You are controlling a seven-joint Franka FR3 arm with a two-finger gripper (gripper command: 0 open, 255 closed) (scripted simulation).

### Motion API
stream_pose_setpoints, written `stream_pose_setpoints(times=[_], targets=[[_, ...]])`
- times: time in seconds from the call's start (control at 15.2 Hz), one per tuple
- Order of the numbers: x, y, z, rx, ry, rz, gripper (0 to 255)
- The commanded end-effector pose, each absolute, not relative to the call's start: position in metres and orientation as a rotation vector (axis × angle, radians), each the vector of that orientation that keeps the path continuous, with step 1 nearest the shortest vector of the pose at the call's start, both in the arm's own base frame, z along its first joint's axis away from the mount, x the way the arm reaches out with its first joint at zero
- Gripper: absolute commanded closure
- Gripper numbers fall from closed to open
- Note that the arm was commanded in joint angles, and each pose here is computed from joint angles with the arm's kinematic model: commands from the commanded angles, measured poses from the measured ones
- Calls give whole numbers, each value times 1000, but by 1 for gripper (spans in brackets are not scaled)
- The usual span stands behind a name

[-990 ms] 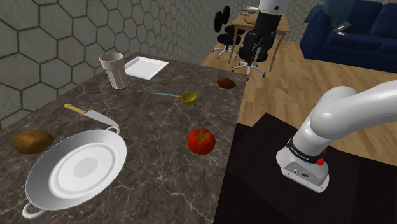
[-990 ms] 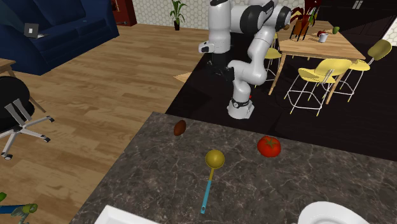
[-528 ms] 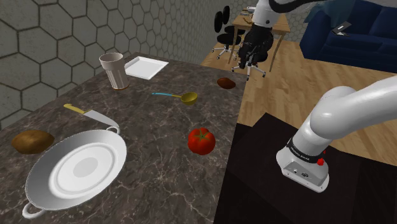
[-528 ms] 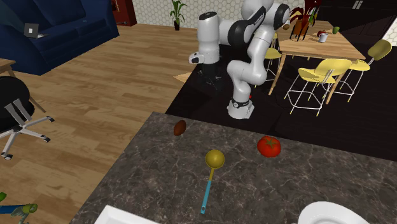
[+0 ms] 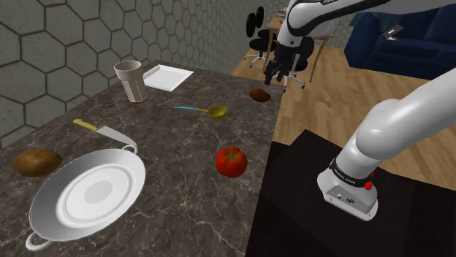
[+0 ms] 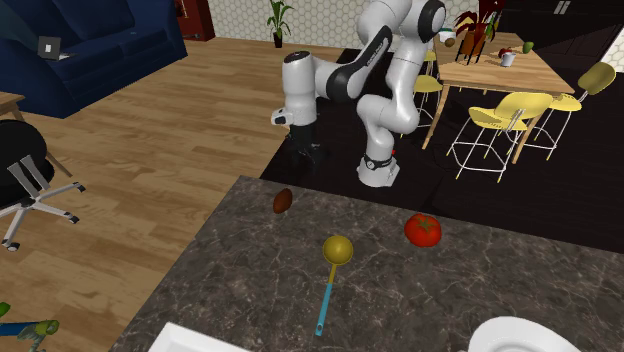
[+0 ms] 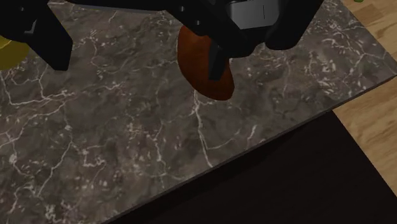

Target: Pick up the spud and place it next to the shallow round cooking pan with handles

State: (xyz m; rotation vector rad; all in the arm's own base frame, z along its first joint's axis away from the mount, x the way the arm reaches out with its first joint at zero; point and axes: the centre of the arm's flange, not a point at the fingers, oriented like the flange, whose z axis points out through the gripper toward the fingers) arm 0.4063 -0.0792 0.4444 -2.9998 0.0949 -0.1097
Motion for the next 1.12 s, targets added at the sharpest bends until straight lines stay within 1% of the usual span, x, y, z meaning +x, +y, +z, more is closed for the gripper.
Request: stream_pose_setpoints(times=[0.0,0.46,1.06], targets=[[421,-90,426,-2996,76,-132,0],[475,-129,365,-2976,12,-197,0],[481,-123,326,-2976,12,-198,0]])
